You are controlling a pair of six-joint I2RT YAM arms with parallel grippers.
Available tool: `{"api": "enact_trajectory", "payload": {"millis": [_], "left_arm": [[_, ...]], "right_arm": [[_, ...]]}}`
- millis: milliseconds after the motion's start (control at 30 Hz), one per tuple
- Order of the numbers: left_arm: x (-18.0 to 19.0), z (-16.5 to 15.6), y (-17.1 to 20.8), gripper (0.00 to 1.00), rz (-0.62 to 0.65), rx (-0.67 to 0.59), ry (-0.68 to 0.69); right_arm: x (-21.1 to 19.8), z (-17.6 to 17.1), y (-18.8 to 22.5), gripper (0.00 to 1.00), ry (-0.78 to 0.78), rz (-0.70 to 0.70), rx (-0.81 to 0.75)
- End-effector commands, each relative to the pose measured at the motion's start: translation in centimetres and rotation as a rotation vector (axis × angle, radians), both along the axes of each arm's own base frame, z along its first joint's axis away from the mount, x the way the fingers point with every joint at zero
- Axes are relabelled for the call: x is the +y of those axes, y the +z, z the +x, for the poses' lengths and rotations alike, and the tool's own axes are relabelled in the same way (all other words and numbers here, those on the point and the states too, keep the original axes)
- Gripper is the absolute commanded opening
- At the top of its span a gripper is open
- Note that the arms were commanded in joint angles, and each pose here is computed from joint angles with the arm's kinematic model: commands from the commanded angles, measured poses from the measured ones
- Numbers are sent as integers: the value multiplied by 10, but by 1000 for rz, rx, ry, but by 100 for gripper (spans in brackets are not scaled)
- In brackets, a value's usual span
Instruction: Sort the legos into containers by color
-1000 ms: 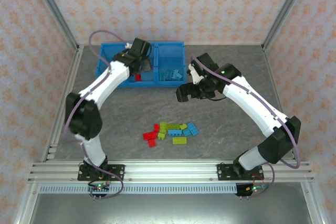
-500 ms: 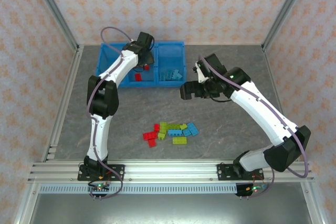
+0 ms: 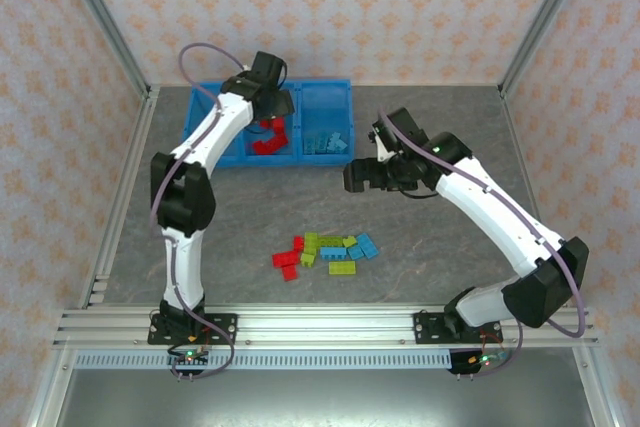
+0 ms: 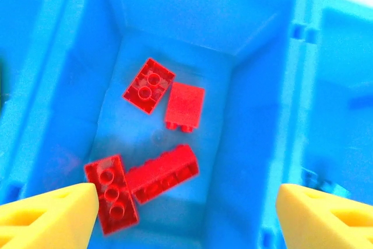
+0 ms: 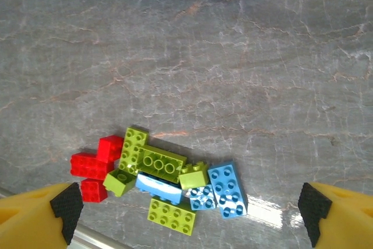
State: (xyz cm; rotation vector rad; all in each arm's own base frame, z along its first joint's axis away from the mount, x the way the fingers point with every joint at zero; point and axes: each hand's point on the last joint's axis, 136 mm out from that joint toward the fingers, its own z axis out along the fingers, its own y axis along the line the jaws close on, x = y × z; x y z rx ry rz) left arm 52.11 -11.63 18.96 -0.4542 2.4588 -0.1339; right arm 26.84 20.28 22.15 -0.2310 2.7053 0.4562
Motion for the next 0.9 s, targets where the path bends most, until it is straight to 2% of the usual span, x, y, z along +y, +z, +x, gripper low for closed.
{"api": "enact_trajectory", "payload": {"millis": [0, 133, 233, 300, 400, 533, 633, 767, 867], "left_arm": [[-5, -34, 74, 79, -56, -134, -86], [-8, -79, 108, 78, -25, -229, -227], [-15, -115, 118, 77, 43, -279, -387], [-25, -141, 117, 78, 82, -305, -533], [-41, -176, 105, 82, 130, -345, -765], [-61, -217, 79, 95, 178, -396, -1091], [-70, -230, 60, 100, 218, -425, -1217], [-83, -257, 36, 100, 201, -422, -1424], [-84, -267, 17, 100, 201, -391, -1498]], "right_arm": [[-13, -6, -27, 96, -47, -87, 49], [-10, -29, -58, 95, -31, -116, 128], [-9, -47, -84, 93, -35, -134, 190], [-12, -57, -100, 88, -49, -149, 226], [-14, -71, -120, 81, -41, -169, 266], [-17, -86, -143, 73, 10, -239, 305], [-19, -87, -157, 68, 31, -294, 317], [-20, -85, -173, 64, 48, -344, 324], [-20, -83, -183, 61, 58, -359, 322]]}}
